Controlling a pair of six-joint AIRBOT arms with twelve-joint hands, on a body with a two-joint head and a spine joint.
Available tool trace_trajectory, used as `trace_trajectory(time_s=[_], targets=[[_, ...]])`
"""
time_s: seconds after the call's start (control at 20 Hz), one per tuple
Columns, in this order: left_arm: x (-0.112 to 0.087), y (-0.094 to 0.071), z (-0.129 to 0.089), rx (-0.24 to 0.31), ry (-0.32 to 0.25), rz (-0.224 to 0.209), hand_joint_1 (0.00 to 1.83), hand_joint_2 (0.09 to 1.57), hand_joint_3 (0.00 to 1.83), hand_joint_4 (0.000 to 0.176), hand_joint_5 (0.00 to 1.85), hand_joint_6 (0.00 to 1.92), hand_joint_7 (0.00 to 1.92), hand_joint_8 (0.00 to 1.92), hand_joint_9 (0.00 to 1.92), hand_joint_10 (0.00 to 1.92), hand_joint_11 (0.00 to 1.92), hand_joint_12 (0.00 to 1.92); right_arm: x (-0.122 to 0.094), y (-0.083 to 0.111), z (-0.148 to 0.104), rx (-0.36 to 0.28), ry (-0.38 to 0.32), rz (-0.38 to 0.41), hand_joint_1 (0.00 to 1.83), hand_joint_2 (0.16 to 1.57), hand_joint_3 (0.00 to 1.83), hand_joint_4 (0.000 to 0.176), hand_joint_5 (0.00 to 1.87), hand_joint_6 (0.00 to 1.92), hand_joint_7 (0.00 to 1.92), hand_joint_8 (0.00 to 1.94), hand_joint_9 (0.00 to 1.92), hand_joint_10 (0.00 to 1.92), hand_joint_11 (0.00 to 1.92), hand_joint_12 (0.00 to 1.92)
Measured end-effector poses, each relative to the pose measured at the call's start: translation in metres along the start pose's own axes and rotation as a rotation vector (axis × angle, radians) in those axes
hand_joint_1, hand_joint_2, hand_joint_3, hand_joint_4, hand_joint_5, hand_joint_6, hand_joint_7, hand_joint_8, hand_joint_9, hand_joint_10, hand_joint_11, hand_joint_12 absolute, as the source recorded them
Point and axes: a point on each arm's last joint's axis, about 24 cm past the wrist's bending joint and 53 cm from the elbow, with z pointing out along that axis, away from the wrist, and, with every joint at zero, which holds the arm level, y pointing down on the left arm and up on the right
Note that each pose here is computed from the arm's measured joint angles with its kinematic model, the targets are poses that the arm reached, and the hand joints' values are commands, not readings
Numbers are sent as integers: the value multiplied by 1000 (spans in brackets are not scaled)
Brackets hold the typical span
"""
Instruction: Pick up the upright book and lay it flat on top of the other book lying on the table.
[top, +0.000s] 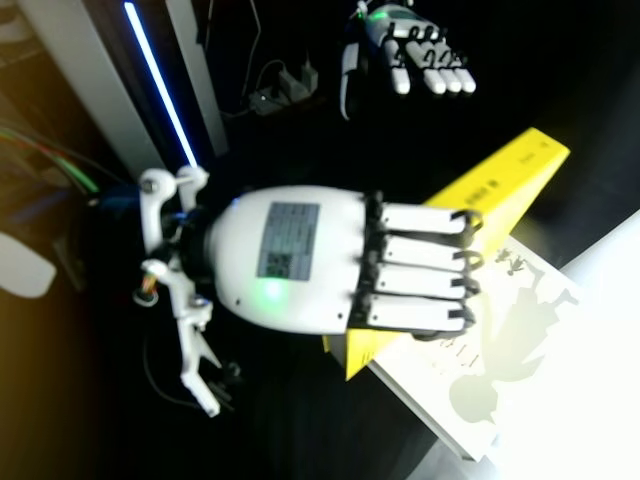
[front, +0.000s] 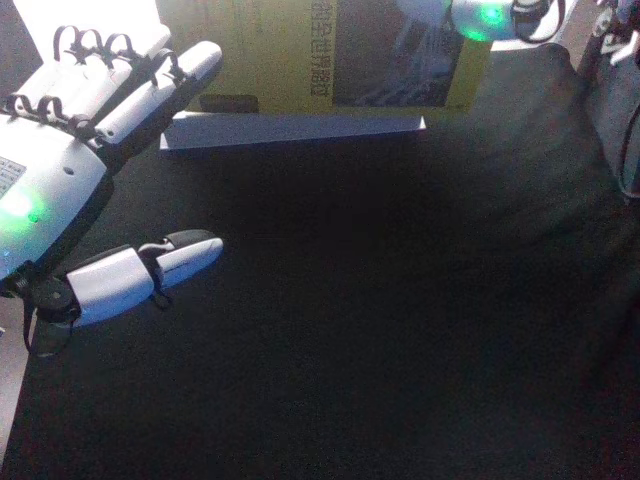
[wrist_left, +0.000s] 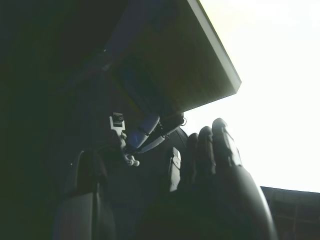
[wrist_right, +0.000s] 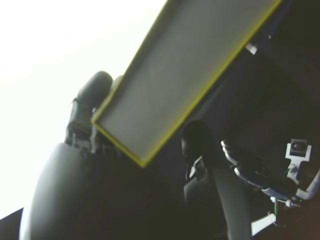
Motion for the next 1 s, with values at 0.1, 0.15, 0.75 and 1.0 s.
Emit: trace_trajectory(time_s=[0.1, 0.15, 0.75, 1.0], targets=[[-1, 0, 0, 2, -6, 0, 483, 1121, 3, 167, 0, 0, 0, 0, 0, 0, 0, 0, 0, 0, 0, -1, 0, -2, 503, 1388, 29, 0, 0, 953, 125, 814, 43, 1314, 0, 1861], [-2, 0, 0, 1, -8, 0, 466, 1119, 2, 164, 0, 0, 0, 0, 0, 0, 0, 0, 0, 0, 0, -2, 0, -3, 546, 1370, 20, 0, 0, 882, 119, 756, 29, 1284, 0, 1840], [-2, 2, -1, -8, -8, -1, 399, 1148, 6, 158, 0, 0, 0, 0, 0, 0, 0, 0, 0, -7, -9, -13, -24, 67, 1042, 1391, 9, 0, 429, 1826, 560, 1627, 437, 1714, 419, 1921], [-2, 2, -1, -8, -10, -1, 418, 1169, 10, 171, 0, 0, 0, 0, 0, 0, 0, 0, -1, -7, -10, -16, -29, 81, 1169, 885, 930, 0, 768, 1777, 642, 1805, 765, 1893, 724, 1921]])
